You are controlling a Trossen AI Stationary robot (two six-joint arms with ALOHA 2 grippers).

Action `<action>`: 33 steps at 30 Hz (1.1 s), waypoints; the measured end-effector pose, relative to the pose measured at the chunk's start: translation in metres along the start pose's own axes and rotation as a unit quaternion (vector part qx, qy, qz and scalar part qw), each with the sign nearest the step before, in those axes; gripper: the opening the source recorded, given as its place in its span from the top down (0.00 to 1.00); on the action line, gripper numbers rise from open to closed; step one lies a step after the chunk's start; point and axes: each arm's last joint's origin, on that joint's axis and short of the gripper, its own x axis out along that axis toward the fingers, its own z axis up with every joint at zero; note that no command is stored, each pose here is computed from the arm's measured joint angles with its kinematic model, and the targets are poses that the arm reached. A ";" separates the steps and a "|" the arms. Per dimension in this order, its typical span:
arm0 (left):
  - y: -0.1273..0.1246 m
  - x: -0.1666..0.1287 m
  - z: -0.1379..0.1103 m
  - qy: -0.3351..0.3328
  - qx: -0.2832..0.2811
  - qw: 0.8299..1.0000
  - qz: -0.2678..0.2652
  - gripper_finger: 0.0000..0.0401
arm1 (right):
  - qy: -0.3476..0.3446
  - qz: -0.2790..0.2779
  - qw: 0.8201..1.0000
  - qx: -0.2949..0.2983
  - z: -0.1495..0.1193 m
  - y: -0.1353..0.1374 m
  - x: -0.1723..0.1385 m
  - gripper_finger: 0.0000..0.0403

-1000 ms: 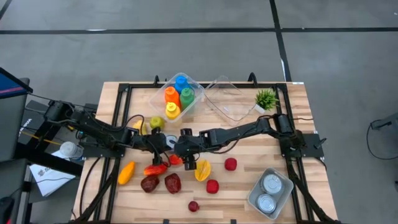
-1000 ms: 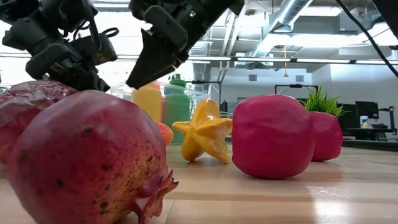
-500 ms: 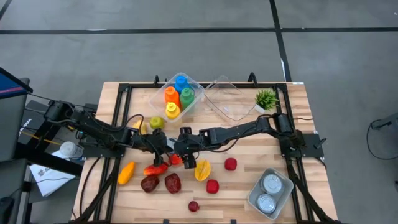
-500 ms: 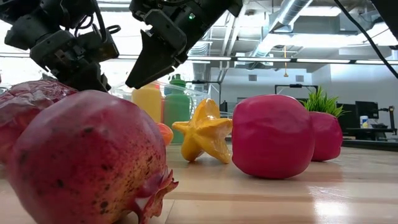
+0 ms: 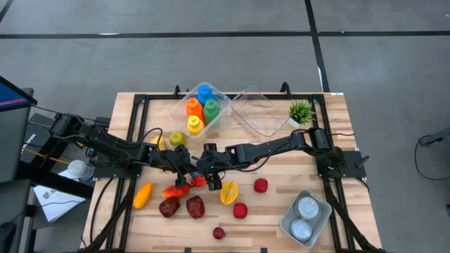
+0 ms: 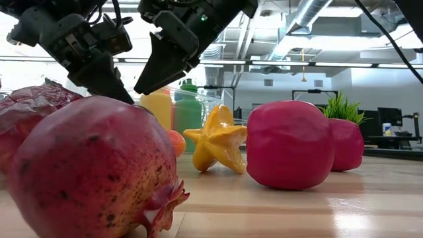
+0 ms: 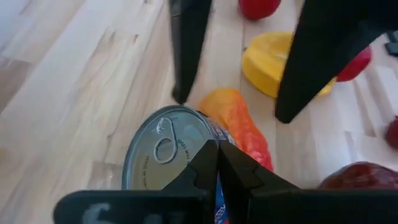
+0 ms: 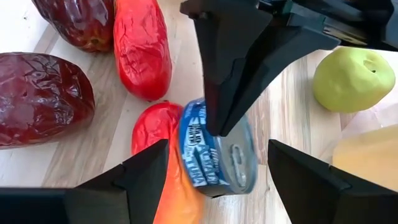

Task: Pick & Place Food Item
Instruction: Put the blue tuna can into the gray bin

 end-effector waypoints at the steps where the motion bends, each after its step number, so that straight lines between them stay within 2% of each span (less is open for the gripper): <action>1: 0.000 0.000 0.001 -0.001 -0.003 1.000 -0.002 1.00 | 0.000 0.000 1.000 0.000 0.000 0.000 0.000 0.34; 8: -0.002 0.000 0.004 -0.014 -0.025 0.999 -0.018 1.00 | 0.006 0.003 1.000 0.001 -0.001 0.000 0.000 0.34; 23: -0.003 0.000 0.006 -0.025 -0.029 0.999 -0.025 1.00 | 0.011 0.019 1.000 0.006 -0.002 0.005 0.000 0.34; 28: -0.003 0.000 0.007 -0.027 -0.029 0.999 -0.025 1.00 | 0.037 0.025 0.999 -0.002 -0.015 0.014 0.021 0.34; 30: -0.003 0.000 0.007 -0.029 -0.030 0.999 -0.026 1.00 | 0.036 0.012 0.999 -0.001 -0.019 0.016 0.032 0.34; 33: -0.004 0.000 0.008 -0.032 -0.030 0.999 -0.027 1.00 | 0.036 -0.018 0.999 0.014 -0.017 0.016 0.030 0.35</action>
